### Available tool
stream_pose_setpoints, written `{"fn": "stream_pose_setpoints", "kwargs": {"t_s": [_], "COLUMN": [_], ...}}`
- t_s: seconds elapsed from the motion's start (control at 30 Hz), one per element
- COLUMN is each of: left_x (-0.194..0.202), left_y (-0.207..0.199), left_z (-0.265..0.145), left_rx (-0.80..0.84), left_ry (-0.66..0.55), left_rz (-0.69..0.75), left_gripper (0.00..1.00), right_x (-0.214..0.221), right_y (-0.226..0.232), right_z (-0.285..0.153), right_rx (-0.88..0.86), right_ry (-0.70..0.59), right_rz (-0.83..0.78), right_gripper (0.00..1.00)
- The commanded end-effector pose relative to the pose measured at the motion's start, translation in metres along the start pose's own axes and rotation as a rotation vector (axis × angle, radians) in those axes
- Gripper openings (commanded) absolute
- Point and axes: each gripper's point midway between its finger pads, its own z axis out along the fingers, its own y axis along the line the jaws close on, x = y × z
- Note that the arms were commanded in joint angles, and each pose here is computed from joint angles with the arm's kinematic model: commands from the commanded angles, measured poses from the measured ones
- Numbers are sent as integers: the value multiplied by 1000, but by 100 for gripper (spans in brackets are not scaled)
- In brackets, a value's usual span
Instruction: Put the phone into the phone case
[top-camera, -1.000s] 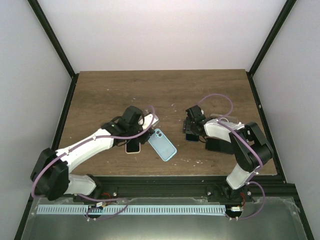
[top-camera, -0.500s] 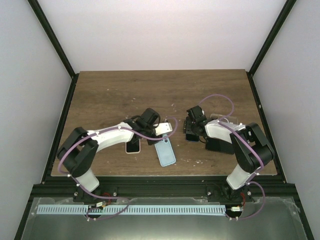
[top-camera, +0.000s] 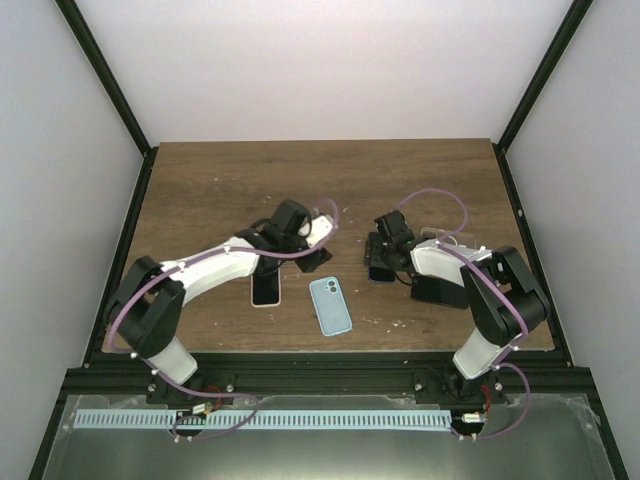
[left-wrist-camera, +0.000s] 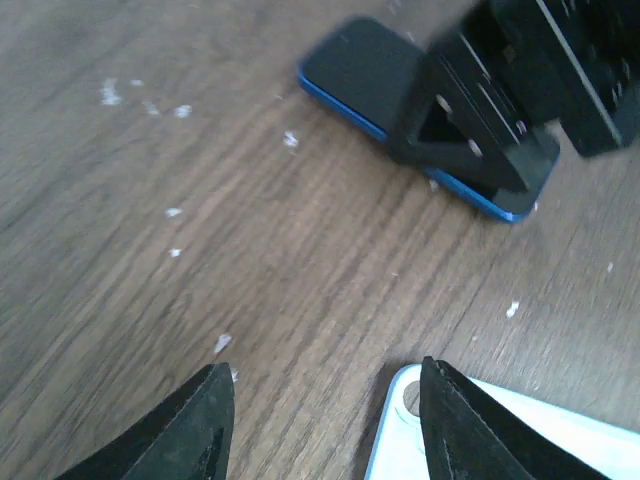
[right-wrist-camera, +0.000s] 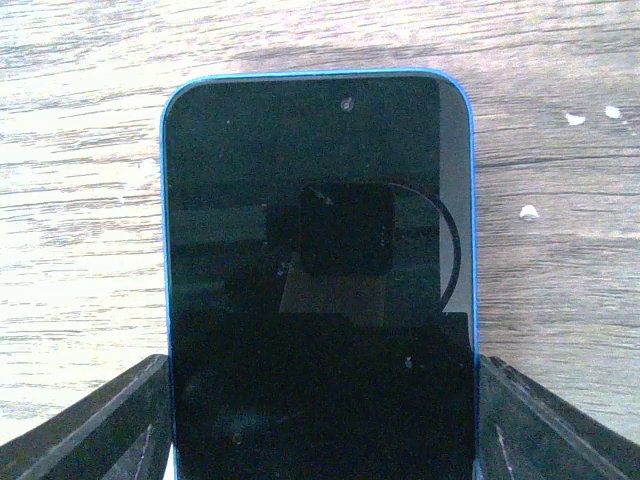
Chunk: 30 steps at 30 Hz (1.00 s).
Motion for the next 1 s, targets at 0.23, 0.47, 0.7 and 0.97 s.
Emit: {"fn": "stream_pose_setpoints", "kwargs": {"t_s": [0.23,0.47,0.7,0.97], "left_x": [6,19,46,53], "left_y": [28,32,35,25], "left_z": [-68,-104,-119,-130], "left_rx": [-34,-37,-122,-92], "left_ry": [-126,-175,-188,-219], "left_rz": [-527,-702,-780,-842], "left_gripper": [85,100,100,99], "right_x": [28,36,48,77], "right_y": [21,36,73,123], "right_z": [-13,-36,-59,-77], "right_rx": [-136,-163,-223,-287], "right_ry": [117,128,146,183], "right_rz": [-13,-20,-60,-106], "right_gripper": [70,70,69,68]}}
